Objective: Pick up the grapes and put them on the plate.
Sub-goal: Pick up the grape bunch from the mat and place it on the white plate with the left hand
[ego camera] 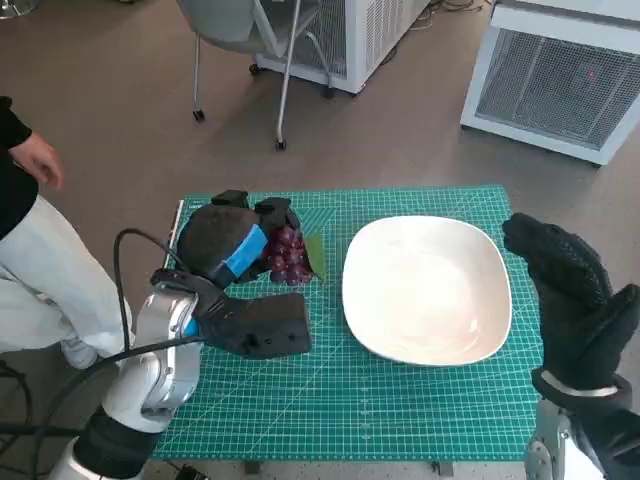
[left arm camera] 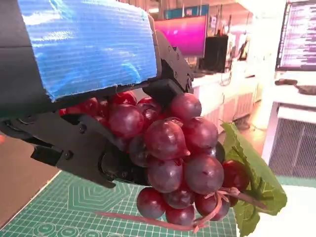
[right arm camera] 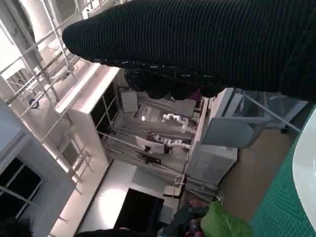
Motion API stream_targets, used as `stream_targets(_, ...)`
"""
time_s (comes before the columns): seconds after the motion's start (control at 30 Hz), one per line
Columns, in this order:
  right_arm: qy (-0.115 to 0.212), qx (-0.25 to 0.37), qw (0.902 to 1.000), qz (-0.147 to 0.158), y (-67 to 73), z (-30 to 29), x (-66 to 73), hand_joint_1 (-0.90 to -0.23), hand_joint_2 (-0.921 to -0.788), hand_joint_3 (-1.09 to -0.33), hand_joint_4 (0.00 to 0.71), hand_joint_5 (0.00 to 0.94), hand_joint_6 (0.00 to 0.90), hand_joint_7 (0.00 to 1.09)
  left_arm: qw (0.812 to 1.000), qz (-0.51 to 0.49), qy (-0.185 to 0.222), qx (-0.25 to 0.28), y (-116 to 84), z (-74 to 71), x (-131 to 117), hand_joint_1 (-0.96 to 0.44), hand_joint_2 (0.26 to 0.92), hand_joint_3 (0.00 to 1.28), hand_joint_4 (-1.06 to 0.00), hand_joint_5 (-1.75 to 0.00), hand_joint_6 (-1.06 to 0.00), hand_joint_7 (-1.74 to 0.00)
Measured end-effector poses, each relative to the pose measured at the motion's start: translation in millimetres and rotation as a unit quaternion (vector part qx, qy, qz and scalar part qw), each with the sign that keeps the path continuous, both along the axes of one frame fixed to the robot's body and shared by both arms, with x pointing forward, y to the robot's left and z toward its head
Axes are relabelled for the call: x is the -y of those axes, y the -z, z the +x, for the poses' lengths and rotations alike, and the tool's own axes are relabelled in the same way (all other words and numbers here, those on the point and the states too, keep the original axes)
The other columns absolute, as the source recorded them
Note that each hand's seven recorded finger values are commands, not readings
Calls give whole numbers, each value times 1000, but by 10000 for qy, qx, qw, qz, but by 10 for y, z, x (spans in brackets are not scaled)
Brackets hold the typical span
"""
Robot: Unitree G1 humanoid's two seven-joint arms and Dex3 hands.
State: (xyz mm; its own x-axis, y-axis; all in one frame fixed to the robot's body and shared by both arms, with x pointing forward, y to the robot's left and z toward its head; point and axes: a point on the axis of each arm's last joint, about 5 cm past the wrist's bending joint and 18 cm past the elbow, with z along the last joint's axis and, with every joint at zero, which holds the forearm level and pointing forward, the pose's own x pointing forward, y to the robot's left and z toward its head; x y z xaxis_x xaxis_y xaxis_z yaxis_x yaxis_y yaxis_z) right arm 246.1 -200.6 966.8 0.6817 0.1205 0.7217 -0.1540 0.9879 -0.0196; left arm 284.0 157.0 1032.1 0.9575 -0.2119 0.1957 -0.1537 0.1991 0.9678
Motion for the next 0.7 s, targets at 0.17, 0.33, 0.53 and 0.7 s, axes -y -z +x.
stream_targets(0.17,-5,14,10000,2,-5,5,-3,-525,-921,-550,455,2,104,547,9999,-15,75,67,-19,-15,11,3,901,163,-580,-1281,-592,-1229)
stream_targets(0.33,-4,30,10000,4,-8,6,-4,-525,-921,-550,455,1,105,545,9999,9,94,45,-6,-10,34,3,884,198,-578,-1280,-587,-1241)
stream_targets(0.53,-7,37,10000,11,-10,7,-4,-525,-921,-551,455,1,106,544,9996,28,252,-140,-6,8,181,3,877,138,-671,-1286,-690,-1009)
stream_targets(0.7,-16,50,10000,28,-14,8,-7,-531,-921,-550,455,1,106,543,9978,59,628,-199,-59,23,423,2,911,56,-729,-1195,-662,-1056)
